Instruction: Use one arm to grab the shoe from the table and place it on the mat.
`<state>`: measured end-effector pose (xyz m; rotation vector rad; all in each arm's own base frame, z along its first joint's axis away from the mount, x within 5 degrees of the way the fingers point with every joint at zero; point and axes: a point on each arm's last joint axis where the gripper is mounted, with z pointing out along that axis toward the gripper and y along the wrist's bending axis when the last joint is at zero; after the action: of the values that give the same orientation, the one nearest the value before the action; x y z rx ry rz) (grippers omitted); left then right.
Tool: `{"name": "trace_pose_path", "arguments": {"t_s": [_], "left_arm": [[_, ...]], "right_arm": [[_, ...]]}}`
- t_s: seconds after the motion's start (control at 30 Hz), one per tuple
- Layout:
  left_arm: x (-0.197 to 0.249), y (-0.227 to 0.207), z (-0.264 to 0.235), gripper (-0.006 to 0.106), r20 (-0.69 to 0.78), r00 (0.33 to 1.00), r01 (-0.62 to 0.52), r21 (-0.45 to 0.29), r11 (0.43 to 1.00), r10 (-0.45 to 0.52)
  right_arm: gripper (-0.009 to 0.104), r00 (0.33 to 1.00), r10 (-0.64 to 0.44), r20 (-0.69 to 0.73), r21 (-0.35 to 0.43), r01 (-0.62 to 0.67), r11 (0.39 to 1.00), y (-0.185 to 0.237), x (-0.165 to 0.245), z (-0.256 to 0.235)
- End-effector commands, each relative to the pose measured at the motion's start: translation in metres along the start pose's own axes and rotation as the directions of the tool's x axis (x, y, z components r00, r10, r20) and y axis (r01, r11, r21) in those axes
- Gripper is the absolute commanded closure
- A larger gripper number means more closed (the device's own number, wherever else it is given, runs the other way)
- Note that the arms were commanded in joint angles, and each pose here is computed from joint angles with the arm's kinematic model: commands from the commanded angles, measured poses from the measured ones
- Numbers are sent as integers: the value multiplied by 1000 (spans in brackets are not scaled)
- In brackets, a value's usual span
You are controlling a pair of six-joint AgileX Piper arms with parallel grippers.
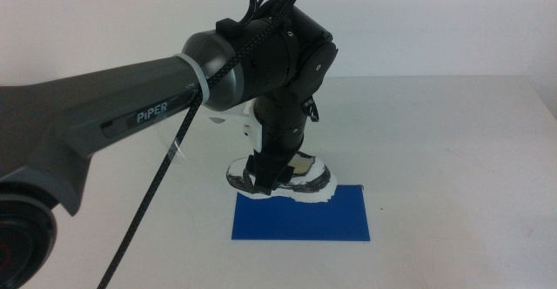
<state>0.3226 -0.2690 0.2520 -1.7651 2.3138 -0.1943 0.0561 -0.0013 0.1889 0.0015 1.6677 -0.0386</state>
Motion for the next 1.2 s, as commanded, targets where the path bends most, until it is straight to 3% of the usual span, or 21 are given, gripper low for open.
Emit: {"name": "trace_pose_path", "arguments": {"t_s": [0.0,0.23,1.17], "left_arm": [[-9,6,-34,102,-4,999,43,-6,999,-43],[4,2,-29,102,-4,1000,19,2,1000,-19],[18,2,5,102,1,1000,8,-79,997,-8]], "right_arm": [[29,994,-21,109,6,21,1000,0,-11,-3],[29,994,-21,109,6,21,1000,0,-11,-3],[29,994,-21,109,6,21,1000,0,-11,-3]]}}
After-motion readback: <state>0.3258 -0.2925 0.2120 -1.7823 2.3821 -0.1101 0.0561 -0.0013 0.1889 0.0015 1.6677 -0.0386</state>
